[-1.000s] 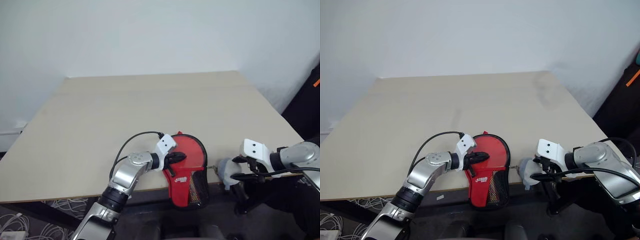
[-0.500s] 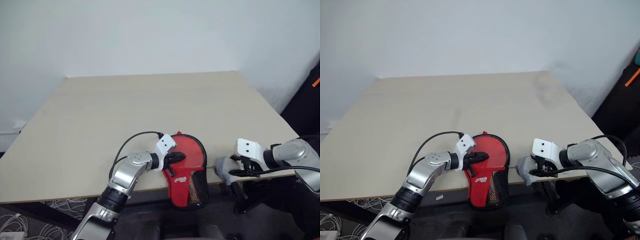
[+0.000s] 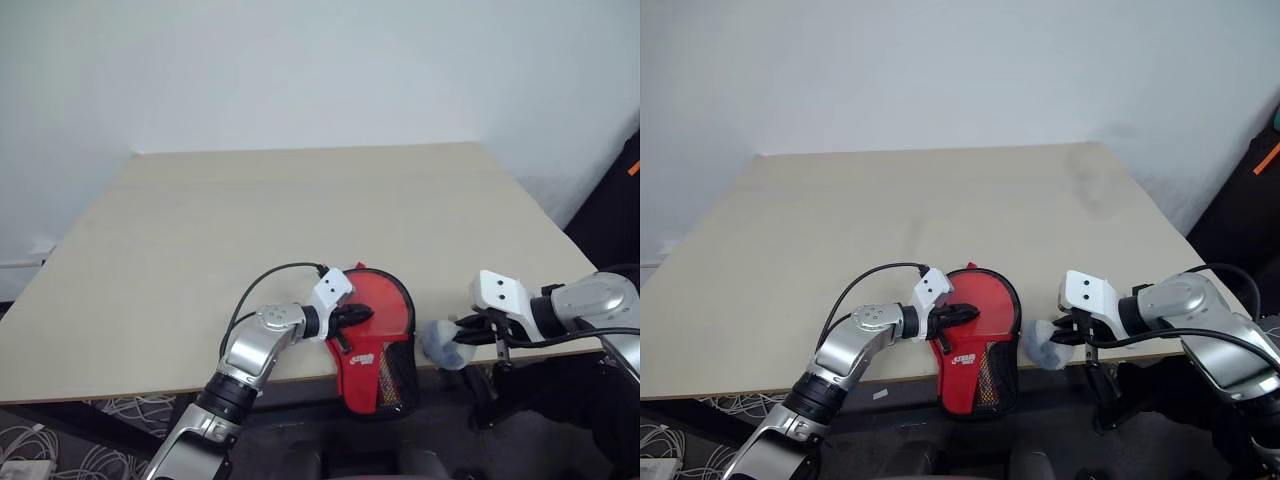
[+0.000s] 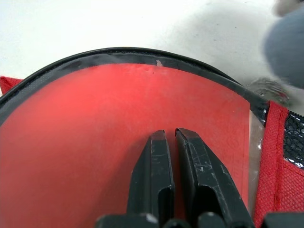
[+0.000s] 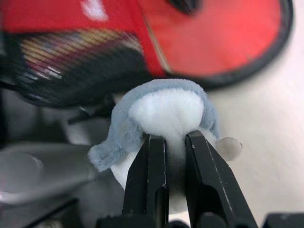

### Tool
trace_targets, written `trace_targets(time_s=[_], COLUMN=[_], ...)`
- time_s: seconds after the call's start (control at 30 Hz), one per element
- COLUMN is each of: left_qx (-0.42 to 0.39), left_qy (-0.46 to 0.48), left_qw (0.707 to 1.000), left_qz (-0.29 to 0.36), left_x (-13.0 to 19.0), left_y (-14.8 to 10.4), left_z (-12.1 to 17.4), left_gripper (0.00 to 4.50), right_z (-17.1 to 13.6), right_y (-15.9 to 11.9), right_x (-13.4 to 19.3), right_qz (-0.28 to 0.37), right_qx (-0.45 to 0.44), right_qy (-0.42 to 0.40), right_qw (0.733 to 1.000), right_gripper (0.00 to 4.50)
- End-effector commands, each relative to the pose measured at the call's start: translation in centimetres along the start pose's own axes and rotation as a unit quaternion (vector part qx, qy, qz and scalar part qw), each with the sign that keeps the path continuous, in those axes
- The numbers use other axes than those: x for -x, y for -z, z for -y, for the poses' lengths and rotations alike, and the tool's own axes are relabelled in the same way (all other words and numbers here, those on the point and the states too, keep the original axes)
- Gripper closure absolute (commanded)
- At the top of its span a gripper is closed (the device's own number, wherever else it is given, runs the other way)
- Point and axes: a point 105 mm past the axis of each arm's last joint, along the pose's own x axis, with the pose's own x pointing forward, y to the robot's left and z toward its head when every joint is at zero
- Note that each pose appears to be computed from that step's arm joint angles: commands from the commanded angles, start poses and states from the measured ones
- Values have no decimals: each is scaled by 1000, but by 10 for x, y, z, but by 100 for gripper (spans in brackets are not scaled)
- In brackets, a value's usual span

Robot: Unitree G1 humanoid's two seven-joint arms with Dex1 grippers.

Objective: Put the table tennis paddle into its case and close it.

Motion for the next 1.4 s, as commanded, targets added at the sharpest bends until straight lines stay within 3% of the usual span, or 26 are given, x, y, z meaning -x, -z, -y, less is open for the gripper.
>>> trace_targets(time_s=[0.03, 0.67, 0.83, 0.93, 1.03, 1.27, 1.4], left_qx=[26, 23, 21, 14, 5, -34, -52], left_qy=[-11, -16, -12, -14, -15, -86, -131], left_qw=[997, 997, 997, 998, 998, 996, 990], left_qz=[-67, -68, -68, -67, -59, -15, -2], left_x=[1, 2, 2, 2, 4, 34, 67], left_y=[38, 36, 36, 32, 25, -16, -35], left_z=[-2, -10, -9, -12, -14, -44, -67], left_gripper=[424, 424, 424, 424, 424, 206, 73], right_z=[-24, -129, -113, -81, -42, 48, 62], right_y=[-11, -1, -5, -19, -34, -51, -55], right_x=[12, 11, 8, 11, 12, 8, -3], right_qz=[11, 11, 34, 83, 138, 192, 193], right_qx=[26, 63, 52, 27, -4, -82, -92], right_qy=[-45, -233, -190, -132, -58, 113, 130], right_qw=[999, 970, 980, 987, 989, 971, 968], right_gripper=[416, 416, 416, 353, 252, 7, 0])
